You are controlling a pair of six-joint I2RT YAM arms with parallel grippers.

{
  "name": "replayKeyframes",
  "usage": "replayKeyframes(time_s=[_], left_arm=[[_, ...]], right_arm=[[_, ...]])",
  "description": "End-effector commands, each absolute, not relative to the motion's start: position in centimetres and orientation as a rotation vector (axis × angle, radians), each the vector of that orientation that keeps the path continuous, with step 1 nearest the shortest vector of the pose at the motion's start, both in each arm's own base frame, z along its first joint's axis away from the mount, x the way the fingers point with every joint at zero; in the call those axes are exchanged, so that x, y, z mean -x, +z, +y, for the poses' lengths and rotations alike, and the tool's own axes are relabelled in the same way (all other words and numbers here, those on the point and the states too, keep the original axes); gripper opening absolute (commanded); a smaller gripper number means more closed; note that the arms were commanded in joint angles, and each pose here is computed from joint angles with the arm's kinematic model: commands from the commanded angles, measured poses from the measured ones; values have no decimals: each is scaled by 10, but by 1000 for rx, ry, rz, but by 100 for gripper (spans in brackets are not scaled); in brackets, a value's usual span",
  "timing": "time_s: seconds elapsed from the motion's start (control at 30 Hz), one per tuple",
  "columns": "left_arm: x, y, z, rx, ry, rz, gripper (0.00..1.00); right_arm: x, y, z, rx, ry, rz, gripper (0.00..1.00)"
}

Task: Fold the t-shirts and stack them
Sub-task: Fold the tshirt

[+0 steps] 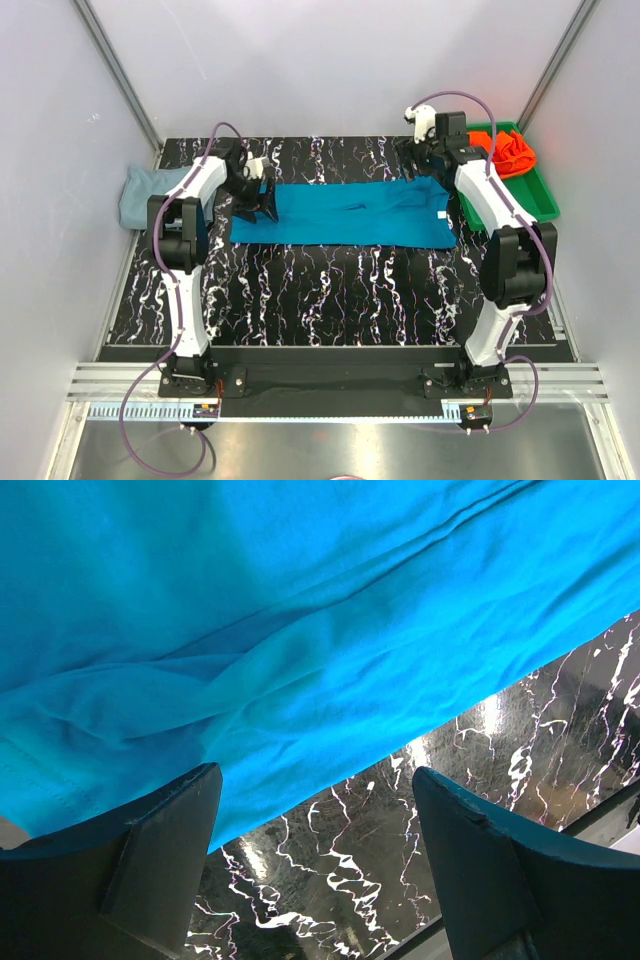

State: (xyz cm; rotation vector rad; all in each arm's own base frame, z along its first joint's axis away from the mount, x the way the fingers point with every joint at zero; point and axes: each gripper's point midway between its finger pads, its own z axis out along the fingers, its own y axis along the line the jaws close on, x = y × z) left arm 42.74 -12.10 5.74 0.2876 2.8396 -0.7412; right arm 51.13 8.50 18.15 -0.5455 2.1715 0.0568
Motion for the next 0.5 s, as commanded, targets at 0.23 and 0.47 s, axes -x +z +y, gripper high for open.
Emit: replayKeyframes(time_s=[0.23, 0.47], left_arm=[[-429, 53, -121, -325, -713, 2838, 83], [-423, 44, -116, -323, -680, 2868, 83]], right_arm=[[-468, 109, 171, 476, 849, 2414, 81], [-507, 94, 165, 468, 761, 2402, 78]])
